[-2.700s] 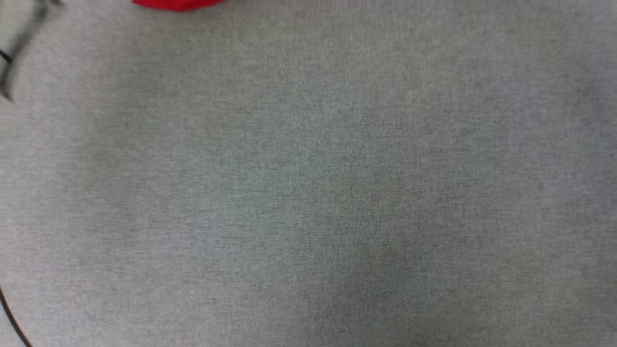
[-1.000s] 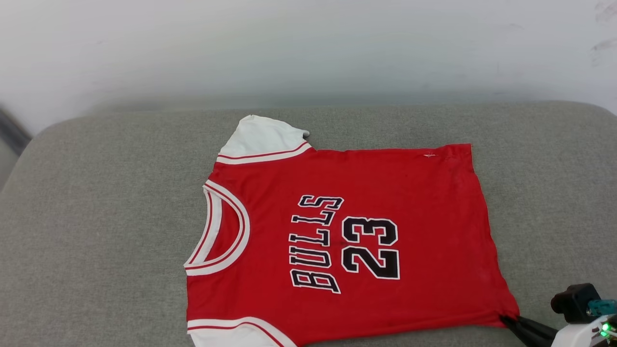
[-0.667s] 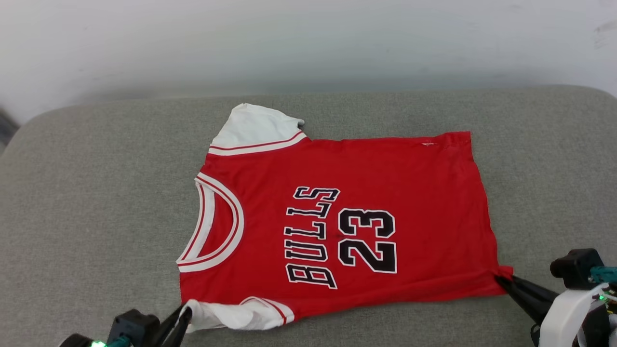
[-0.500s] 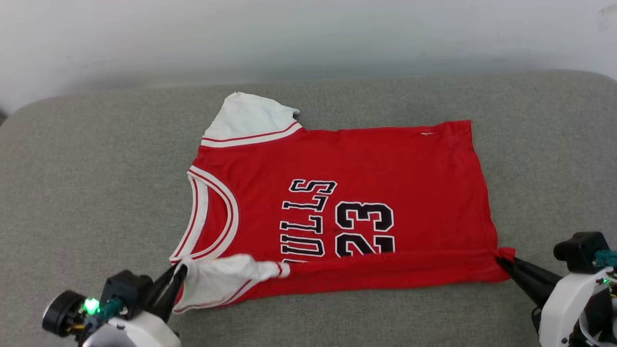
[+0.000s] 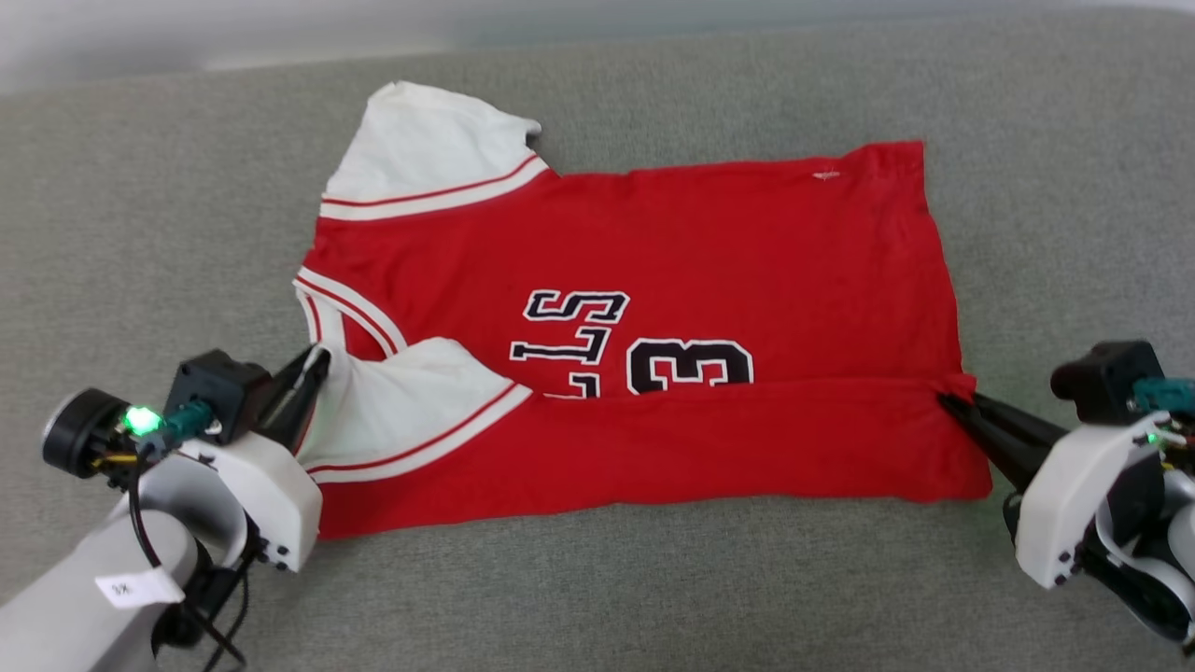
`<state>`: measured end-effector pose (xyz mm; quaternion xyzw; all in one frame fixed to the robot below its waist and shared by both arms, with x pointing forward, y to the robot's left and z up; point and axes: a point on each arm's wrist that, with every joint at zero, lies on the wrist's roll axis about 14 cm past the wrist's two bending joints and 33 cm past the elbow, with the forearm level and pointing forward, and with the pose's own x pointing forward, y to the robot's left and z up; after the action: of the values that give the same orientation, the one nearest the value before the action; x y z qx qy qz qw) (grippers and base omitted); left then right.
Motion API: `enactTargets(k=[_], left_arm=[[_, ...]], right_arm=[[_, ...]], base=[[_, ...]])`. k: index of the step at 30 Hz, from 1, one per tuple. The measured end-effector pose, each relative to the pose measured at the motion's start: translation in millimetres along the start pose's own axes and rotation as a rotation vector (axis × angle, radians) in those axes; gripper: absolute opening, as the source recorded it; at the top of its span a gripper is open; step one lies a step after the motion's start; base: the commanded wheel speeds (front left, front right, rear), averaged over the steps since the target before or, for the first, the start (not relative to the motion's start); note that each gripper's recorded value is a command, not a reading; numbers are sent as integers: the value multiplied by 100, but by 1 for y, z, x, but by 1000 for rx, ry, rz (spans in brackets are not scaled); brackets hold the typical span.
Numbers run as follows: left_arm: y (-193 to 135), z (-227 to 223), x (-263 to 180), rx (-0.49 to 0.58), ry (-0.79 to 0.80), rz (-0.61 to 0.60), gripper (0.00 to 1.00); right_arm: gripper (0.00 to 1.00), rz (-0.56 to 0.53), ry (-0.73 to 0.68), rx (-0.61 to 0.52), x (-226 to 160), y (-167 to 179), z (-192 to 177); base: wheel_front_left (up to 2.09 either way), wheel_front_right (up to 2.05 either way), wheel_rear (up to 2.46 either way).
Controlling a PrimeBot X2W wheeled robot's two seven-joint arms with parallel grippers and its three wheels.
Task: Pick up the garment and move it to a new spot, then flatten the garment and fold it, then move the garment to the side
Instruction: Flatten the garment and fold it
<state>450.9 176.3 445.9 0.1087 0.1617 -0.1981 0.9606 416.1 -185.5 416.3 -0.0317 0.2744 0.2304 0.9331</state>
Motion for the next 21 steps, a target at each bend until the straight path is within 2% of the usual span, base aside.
enactTargets(k=[7,13,14,15,21], left_arm=[[4,-44,24,-11,128,-21,0],[2,-60,27,-46,167,-22,0],[3,-60,26,-46,169,-19,50],[2,-59,26,-48,170,-21,100],[16,-32,17,-11,96,15,100]], right_arm=[[0,-4,114,22,23,-6,-29],[0,6,105,13,35,-5,-25],[45,6,105,10,35,-5,-25],[100,9,104,5,34,-3,-24],[100,27,-1,-32,28,5,7]], base=[[0,0,0],[0,0,0],[0,0,0],[0,0,0],[0,0,0]])
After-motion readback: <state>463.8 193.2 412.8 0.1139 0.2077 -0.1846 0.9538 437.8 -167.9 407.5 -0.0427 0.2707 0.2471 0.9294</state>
